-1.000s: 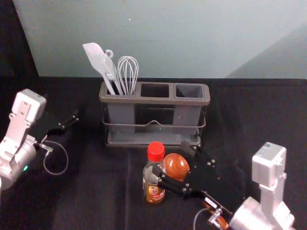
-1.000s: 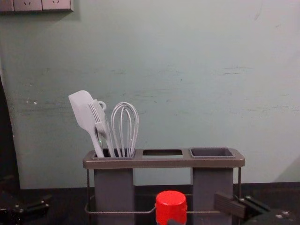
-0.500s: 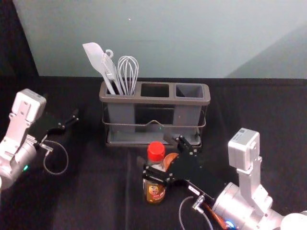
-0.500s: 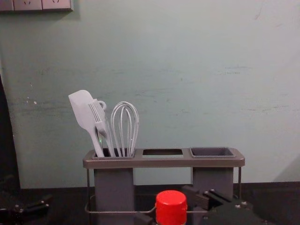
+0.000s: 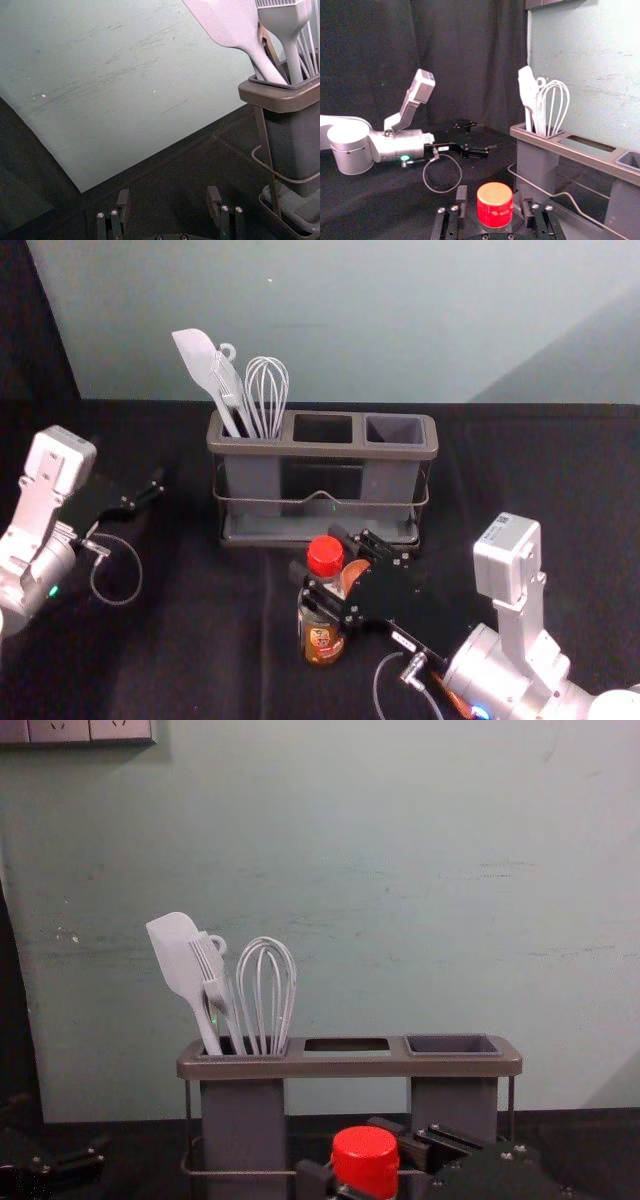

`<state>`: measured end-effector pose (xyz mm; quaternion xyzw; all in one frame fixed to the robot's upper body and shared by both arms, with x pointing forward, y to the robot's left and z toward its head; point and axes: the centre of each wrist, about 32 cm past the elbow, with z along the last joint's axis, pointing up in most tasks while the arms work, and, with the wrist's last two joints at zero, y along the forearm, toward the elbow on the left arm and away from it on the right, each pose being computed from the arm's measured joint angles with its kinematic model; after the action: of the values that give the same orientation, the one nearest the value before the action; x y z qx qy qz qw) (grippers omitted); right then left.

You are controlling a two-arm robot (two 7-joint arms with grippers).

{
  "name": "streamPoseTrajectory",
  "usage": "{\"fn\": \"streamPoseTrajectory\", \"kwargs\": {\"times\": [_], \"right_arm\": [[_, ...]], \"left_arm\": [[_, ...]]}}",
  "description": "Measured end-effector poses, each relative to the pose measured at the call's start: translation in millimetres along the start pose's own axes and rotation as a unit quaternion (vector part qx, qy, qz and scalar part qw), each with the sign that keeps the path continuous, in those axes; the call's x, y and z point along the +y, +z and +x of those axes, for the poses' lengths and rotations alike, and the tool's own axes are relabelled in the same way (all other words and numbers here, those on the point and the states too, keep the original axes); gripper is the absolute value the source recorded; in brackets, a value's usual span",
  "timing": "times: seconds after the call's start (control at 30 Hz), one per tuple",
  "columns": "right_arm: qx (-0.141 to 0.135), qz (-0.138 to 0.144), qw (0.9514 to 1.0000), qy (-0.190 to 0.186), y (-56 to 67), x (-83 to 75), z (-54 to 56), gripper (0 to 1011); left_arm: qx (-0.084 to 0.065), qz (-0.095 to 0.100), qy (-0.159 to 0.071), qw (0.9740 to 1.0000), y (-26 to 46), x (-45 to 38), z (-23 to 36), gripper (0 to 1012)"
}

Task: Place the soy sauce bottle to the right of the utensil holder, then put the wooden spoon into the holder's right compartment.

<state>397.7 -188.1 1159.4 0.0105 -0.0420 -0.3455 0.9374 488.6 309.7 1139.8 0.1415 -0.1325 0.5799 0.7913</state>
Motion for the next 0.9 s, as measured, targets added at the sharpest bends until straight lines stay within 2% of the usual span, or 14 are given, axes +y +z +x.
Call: {"fn": "streamPoseTrajectory", "kwargs": {"times": [0.1,0.23,0.33,0.5,0.6,0.8,0.9], "right_arm": [[-0.002,0.001,1.0000,-0.002,1.4,-2.0,0.9,595],[0.002,0.004,1.0000,-0.004,2.1,-4.3,1.5,430],[0.004,0.005,1.0000,-0.003,2.4,-5.5,1.8,383],[0.013,0.014,0.9998,-0.001,5.7,-8.0,1.6,378],[0.017,0.029,0.9994,0.000,12.5,-12.4,2.3,378],[0.007,0.048,0.9987,-0.016,24.9,-27.0,9.9,378],[0.000,0.049,0.9983,-0.032,27.0,-34.1,14.9,378]], "left_arm": [[0.000,0.000,0.000,1.0000,0.0,0.0,0.0,1000],[0.000,0.000,0.000,1.0000,0.0,0.0,0.0,1000],[0.000,0.000,0.000,1.0000,0.0,0.0,0.0,1000],[0.000,0.000,0.000,1.0000,0.0,0.0,0.0,1000],[0.000,0.000,0.000,1.0000,0.0,0.0,0.0,1000],[0.000,0.000,0.000,1.0000,0.0,0.0,0.0,1000],[0.000,0.000,0.000,1.0000,0.0,0.0,0.0,1000]]}}
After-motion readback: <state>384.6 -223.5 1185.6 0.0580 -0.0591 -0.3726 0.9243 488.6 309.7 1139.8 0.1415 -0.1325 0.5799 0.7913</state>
